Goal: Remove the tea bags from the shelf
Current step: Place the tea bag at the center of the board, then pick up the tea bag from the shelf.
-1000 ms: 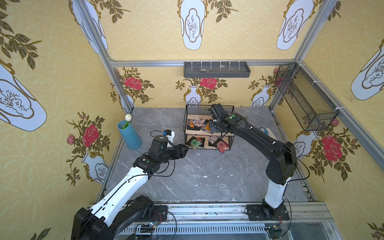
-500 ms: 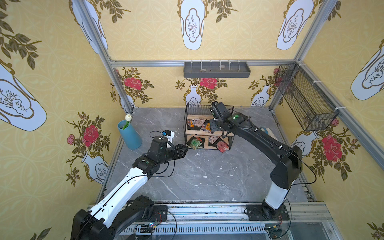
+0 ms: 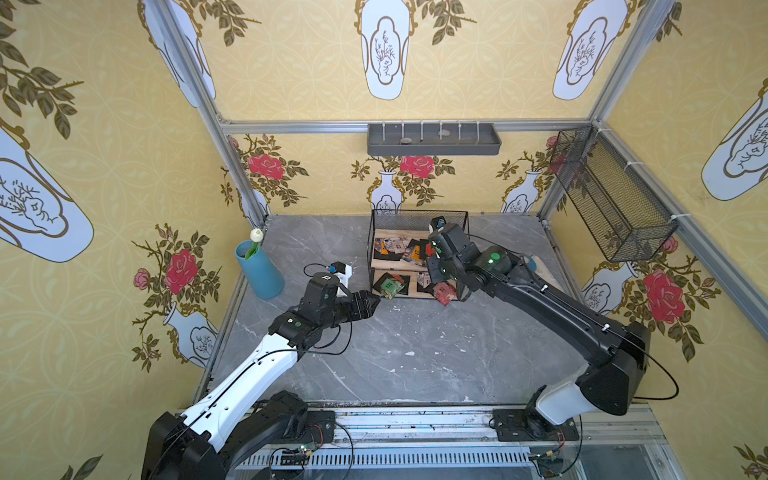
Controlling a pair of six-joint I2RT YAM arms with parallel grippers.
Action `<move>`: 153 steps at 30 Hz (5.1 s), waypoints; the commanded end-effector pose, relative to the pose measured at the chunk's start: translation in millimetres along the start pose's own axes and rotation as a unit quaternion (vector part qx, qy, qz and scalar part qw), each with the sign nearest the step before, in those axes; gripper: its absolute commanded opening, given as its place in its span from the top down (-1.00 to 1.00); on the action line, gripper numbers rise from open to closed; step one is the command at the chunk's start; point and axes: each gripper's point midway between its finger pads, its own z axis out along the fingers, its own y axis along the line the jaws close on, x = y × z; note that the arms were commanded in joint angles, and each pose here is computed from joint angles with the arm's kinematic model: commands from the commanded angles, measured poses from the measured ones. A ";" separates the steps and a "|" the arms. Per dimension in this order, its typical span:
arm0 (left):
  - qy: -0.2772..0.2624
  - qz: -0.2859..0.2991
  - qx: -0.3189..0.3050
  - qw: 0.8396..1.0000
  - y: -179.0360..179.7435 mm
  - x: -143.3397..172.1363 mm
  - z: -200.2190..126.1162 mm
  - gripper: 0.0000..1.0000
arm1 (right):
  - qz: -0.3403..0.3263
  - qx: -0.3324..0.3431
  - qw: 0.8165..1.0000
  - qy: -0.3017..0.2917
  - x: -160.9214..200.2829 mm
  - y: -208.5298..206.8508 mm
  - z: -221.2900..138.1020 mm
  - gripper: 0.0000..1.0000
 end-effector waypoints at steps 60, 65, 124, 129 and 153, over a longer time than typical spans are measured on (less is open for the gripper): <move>0.070 0.062 0.003 0.996 -21.0 59.0 72.3 -0.61 | 0.403 0.188 0.894 0.062 228.6 -187.7 77.5 0.80; 0.069 0.062 0.000 0.996 -19.5 59.4 72.2 -0.61 | 0.401 0.185 0.895 0.066 228.3 -186.4 77.9 0.55; 0.033 0.067 0.012 0.997 -40.7 34.4 38.6 -0.65 | 0.124 -0.045 0.991 -0.030 -42.6 -56.8 -1.8 -0.59; 0.034 0.071 0.011 0.997 -39.5 35.1 36.2 -0.65 | 0.116 -0.040 0.992 -0.009 -61.1 -54.2 16.5 -0.62; 0.034 0.083 -0.002 0.996 -31.2 38.8 35.3 -0.66 | 0.092 0.031 0.991 0.087 -43.2 -59.2 99.6 -0.78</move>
